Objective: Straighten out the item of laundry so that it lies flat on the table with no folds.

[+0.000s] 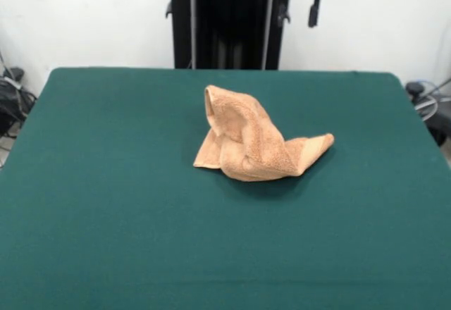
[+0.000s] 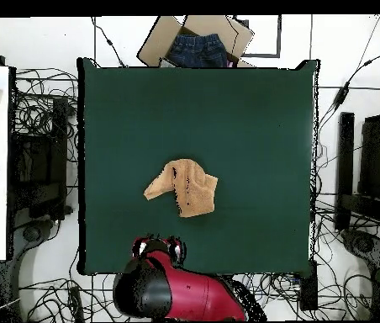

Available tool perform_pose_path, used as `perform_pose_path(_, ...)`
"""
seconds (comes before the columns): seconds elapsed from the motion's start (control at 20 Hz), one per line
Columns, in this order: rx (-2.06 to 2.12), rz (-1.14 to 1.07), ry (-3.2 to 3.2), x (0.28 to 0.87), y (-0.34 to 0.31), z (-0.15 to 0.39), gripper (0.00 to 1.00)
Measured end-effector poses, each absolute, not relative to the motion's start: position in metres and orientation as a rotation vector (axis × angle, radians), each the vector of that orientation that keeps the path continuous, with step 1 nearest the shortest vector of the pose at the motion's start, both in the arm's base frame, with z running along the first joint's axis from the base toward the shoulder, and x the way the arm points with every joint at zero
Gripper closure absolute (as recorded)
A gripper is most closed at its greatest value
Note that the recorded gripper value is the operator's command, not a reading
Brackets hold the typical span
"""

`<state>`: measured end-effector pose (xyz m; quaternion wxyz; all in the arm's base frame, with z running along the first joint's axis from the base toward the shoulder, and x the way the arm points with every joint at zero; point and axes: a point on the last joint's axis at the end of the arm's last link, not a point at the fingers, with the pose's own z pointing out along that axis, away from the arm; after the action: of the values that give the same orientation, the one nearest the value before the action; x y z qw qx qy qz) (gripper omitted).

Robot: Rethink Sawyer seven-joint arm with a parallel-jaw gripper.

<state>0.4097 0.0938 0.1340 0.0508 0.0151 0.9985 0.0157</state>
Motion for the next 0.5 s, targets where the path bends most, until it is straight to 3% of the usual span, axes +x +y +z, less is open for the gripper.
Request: perform_pose_path(0.5,-0.01,0.081,3.105,0.384,0.101,0.094,0.0)
